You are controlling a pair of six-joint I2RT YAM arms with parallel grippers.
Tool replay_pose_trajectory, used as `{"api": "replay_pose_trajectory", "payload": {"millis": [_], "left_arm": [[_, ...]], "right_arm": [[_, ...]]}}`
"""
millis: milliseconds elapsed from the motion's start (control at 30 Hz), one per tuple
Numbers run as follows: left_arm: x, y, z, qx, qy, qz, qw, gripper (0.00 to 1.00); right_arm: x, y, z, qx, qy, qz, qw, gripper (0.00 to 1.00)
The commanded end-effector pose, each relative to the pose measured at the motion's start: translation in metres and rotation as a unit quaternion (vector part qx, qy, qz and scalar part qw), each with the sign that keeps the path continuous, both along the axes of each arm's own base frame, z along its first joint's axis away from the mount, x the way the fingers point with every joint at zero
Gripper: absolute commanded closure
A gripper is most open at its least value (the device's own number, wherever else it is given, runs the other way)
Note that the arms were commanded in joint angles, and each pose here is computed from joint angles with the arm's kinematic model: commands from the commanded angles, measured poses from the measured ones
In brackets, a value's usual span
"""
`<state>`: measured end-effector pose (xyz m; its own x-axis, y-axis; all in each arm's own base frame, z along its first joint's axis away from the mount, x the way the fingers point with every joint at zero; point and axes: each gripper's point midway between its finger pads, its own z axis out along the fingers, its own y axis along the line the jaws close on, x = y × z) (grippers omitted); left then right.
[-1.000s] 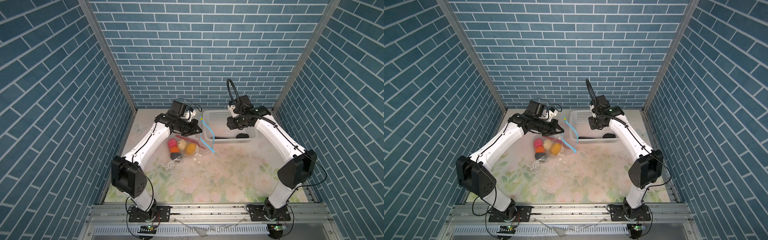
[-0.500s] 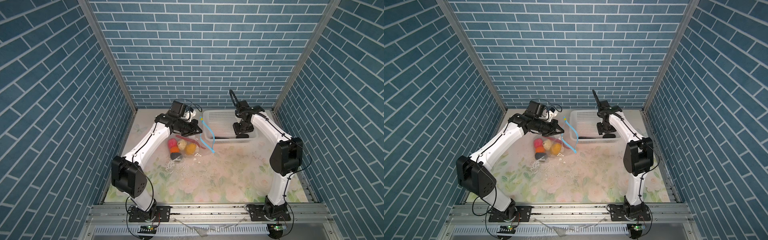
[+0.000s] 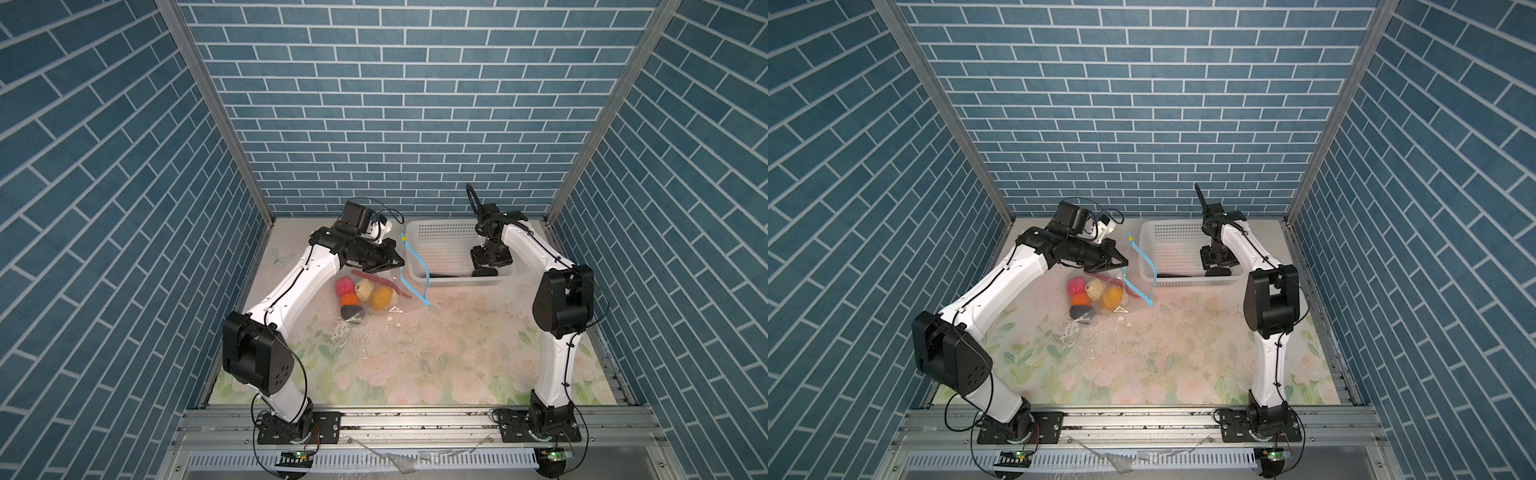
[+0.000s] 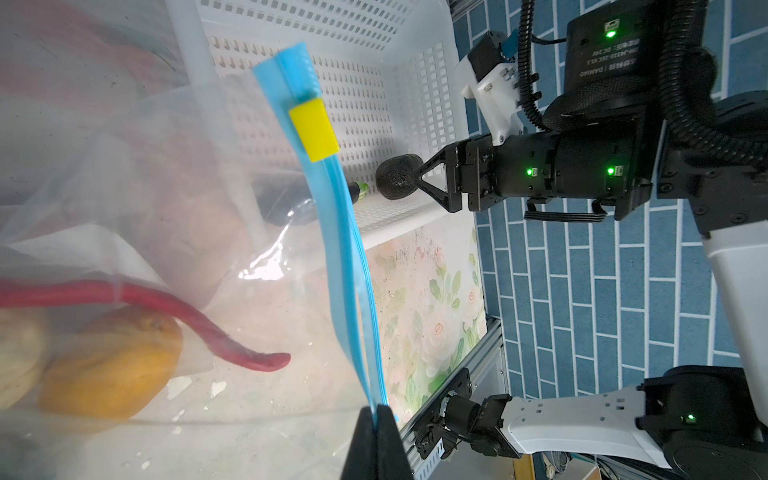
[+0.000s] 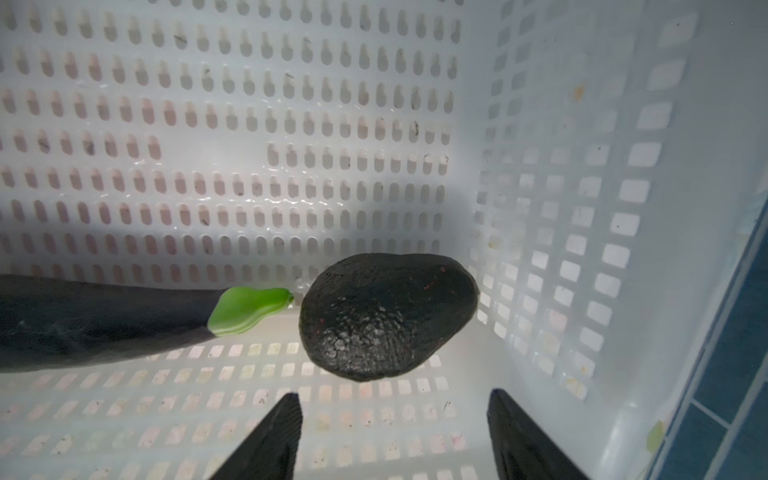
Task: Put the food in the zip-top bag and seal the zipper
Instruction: 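Move the right gripper over the dark avocado in the basket, then lower the right gripper and close it on the dark avocado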
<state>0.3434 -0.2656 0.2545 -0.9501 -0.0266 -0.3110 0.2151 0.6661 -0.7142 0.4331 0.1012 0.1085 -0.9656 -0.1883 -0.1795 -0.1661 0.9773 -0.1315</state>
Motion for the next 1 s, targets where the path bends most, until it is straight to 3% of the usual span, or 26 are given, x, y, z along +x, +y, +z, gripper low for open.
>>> {"api": "replay_pose_trajectory", "payload": {"millis": [0,433,967], "left_arm": [[-0.001,0.002,0.007,-0.003,-0.012,-0.006,1.000,1.00],[0.001,0.005,0.004,-0.002,-0.010,-0.001,1.000,1.00],[0.002,0.005,0.003,-0.001,-0.008,0.001,1.000,1.00]], "right_arm": [[0.000,-0.001,-0.003,0.010,0.015,-0.016,1.000,0.11],[0.001,0.010,-0.043,0.034,0.060,-0.036,0.997,0.11],[0.019,0.038,-0.054,0.105,0.049,-0.048,0.992,0.26]]}}
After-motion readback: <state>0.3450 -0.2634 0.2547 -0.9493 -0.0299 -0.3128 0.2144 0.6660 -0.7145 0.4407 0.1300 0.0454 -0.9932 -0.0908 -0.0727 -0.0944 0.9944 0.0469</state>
